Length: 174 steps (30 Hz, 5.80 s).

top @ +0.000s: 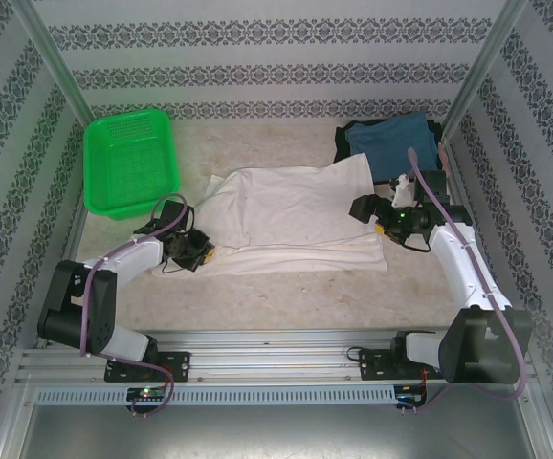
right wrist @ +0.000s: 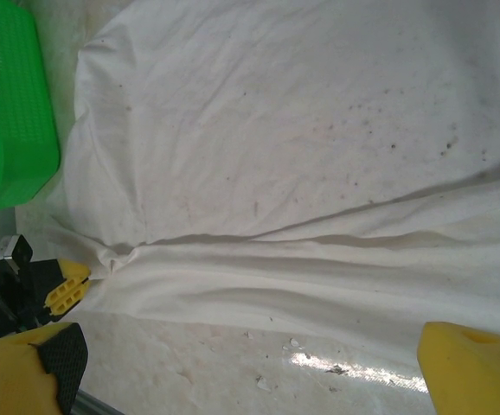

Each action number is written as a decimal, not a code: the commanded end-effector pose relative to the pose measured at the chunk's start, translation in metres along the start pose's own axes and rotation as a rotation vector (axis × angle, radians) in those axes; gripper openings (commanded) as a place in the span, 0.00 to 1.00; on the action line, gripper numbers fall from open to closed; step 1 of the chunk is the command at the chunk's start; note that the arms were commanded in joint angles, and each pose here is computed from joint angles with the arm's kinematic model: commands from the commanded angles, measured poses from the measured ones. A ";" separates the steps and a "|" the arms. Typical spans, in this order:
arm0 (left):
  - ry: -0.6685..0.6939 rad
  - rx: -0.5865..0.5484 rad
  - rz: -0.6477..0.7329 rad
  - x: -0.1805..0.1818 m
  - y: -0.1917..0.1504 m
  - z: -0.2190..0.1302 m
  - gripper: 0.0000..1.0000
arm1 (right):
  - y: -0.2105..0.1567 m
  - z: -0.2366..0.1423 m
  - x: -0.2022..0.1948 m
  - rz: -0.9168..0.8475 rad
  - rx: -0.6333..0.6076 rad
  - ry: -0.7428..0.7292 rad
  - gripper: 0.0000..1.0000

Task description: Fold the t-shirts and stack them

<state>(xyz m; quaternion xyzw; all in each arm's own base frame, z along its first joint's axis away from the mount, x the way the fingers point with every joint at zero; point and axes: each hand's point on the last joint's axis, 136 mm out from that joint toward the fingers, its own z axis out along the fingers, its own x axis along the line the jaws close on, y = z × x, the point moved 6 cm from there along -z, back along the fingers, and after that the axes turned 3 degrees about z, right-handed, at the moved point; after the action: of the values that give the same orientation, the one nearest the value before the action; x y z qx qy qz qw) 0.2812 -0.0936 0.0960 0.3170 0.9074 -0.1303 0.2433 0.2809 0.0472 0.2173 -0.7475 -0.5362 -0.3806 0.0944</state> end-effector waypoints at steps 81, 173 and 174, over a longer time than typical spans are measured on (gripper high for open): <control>0.376 -0.334 0.133 0.082 0.061 -0.027 0.58 | -0.028 0.110 -0.092 0.198 0.142 -0.646 0.94; 0.385 0.022 0.727 -0.126 0.155 0.071 0.00 | 0.192 0.162 -0.054 -0.073 0.112 -0.340 0.96; 0.382 0.008 0.733 -0.130 0.155 0.066 0.00 | 0.193 0.162 -0.055 -0.076 0.107 -0.349 0.96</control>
<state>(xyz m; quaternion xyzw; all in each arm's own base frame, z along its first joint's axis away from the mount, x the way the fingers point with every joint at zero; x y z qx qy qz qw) 0.4939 -0.0687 0.0897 0.6296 0.7673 0.0078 0.1216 0.5171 0.0191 0.1242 -0.7757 -0.5831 -0.2393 0.0322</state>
